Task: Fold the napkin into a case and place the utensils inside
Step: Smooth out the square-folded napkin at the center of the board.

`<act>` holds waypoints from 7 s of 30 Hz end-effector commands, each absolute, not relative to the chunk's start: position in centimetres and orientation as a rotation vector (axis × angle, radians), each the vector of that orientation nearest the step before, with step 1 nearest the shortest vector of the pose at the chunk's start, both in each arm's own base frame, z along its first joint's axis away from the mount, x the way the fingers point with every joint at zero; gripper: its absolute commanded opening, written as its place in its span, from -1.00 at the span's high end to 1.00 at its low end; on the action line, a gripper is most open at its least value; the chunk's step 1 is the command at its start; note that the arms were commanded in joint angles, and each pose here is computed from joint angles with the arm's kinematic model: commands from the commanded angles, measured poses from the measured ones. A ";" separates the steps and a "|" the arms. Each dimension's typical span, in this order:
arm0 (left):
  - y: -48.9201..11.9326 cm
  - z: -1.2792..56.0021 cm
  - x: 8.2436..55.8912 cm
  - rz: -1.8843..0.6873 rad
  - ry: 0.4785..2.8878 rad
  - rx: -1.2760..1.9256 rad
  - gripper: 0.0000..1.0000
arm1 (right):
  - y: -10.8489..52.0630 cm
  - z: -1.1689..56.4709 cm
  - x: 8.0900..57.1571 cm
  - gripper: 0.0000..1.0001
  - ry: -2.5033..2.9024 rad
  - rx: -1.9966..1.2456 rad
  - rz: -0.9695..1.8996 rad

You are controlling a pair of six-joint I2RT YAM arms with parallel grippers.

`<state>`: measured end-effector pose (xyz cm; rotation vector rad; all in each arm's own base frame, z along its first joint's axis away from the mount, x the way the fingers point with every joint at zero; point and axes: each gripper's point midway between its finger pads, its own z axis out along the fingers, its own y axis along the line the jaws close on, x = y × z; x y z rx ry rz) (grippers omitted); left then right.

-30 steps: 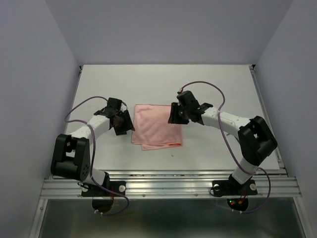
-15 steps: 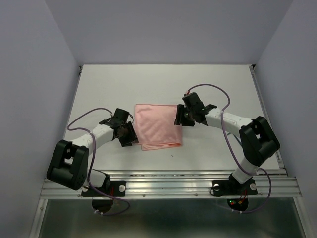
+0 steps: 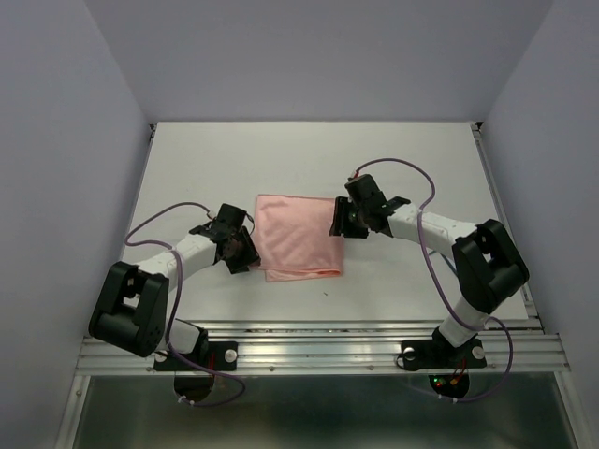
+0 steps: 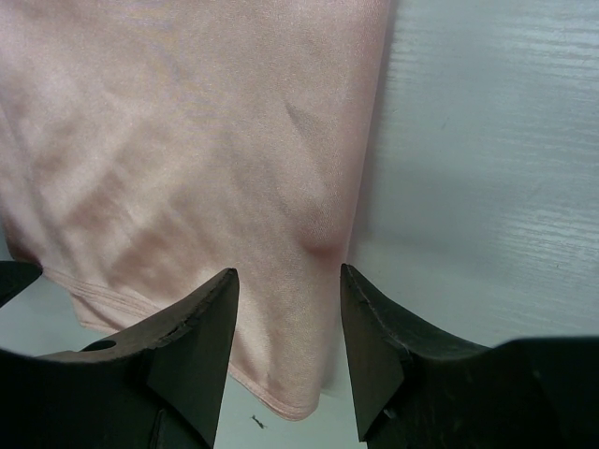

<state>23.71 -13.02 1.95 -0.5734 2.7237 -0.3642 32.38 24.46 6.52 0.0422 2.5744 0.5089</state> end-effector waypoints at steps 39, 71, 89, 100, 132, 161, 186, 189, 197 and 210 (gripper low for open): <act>-16.3 7.9 30.3 -0.463 2.630 -0.304 1.00 | 22.9 5.8 36.6 -0.26 2.547 0.246 0.664; -18.8 8.9 23.8 -0.790 2.753 -0.168 1.00 | 23.1 5.0 39.5 0.09 2.427 0.540 0.710; -16.9 2.8 21.9 -0.651 2.854 -0.222 1.00 | 22.3 3.6 36.1 -0.47 2.502 0.456 0.705; -14.8 8.4 23.6 -0.477 2.752 -0.203 -0.31 | 21.6 4.0 35.5 -0.56 2.534 0.349 0.645; -15.5 3.6 26.0 -0.438 2.793 -0.206 1.00 | 25.7 1.1 25.0 0.78 2.733 -0.024 0.715; -16.6 5.4 44.0 -0.348 2.539 -0.281 1.00 | 25.8 3.7 45.5 0.80 2.484 0.219 0.634; -13.7 8.0 44.7 -0.304 2.499 -0.377 1.00 | 26.9 7.8 28.6 0.85 2.518 0.004 0.978; -13.5 6.9 44.8 -0.288 2.520 -0.389 1.00 | 26.5 7.2 27.3 0.85 2.546 0.031 0.995; -13.2 4.5 44.6 -0.259 2.563 -0.401 1.00 | 25.9 5.6 24.9 0.85 2.614 0.018 1.022; -12.6 1.9 44.3 -0.200 2.598 -0.429 1.00 | 26.6 7.2 24.0 0.85 2.608 -0.090 0.997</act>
